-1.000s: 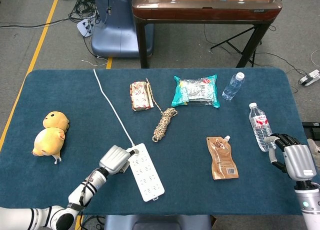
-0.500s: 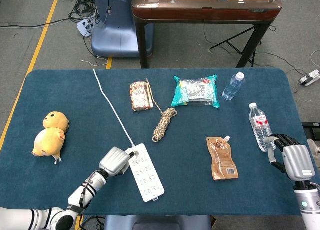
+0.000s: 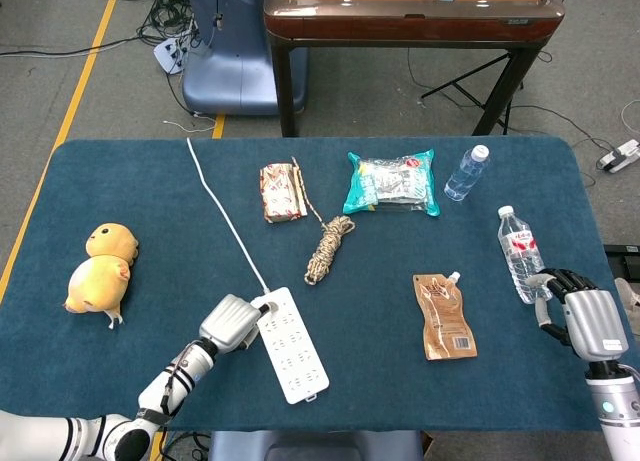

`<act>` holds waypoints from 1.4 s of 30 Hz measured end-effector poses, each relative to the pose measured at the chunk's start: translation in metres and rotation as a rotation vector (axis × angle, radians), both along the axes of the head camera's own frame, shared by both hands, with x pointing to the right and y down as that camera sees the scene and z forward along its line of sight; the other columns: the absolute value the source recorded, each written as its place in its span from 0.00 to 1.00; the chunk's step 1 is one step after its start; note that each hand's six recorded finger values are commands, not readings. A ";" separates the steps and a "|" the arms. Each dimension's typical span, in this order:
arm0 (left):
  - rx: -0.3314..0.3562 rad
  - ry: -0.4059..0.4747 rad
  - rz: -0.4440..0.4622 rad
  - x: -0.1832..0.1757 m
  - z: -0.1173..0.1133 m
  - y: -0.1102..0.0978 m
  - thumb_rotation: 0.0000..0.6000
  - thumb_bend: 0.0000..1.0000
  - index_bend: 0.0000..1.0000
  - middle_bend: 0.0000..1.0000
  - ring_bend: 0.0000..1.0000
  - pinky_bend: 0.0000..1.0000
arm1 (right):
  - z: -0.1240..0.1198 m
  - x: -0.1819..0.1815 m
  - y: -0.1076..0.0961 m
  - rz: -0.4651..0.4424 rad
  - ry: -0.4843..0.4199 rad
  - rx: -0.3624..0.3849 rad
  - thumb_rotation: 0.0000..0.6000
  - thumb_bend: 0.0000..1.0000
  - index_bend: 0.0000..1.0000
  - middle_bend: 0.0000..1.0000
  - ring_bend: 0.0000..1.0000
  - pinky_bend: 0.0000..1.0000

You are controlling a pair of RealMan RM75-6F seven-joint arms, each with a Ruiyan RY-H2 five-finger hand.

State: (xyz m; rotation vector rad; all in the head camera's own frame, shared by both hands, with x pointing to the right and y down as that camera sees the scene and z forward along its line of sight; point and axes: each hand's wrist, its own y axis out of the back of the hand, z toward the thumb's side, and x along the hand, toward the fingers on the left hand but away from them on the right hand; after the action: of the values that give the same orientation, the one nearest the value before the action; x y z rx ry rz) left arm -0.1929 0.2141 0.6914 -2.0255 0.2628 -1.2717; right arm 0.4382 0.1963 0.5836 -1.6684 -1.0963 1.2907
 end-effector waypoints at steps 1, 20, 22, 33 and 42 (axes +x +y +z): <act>0.000 -0.001 0.003 0.000 0.000 0.001 1.00 0.57 0.28 1.00 1.00 1.00 | 0.000 0.000 0.000 0.000 0.000 0.000 1.00 0.52 0.40 0.37 0.32 0.41; 0.037 0.046 -0.039 -0.003 -0.021 -0.002 1.00 0.57 0.25 1.00 0.98 1.00 | -0.002 0.000 0.001 0.000 0.000 0.007 1.00 0.52 0.40 0.37 0.32 0.41; 0.056 0.072 -0.064 -0.008 -0.032 -0.005 1.00 0.56 0.24 0.99 0.96 1.00 | -0.003 -0.001 0.000 -0.004 -0.001 0.010 1.00 0.52 0.40 0.37 0.32 0.41; 0.239 0.109 -0.250 -0.074 -0.084 -0.022 1.00 0.56 0.27 0.69 0.64 0.92 | -0.010 -0.004 0.002 -0.017 -0.014 0.034 1.00 0.52 0.40 0.37 0.32 0.41; 0.379 -0.053 -0.441 -0.174 -0.120 0.001 1.00 0.56 0.37 0.66 0.61 0.90 | -0.018 -0.007 0.007 -0.013 -0.027 0.054 1.00 0.52 0.40 0.37 0.32 0.41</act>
State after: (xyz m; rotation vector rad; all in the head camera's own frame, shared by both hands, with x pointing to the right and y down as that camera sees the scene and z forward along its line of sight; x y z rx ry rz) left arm -0.3665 0.2147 0.5710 -1.6551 0.8943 -1.4050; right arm 0.4307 0.2032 0.5661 -1.6552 -1.1246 1.2231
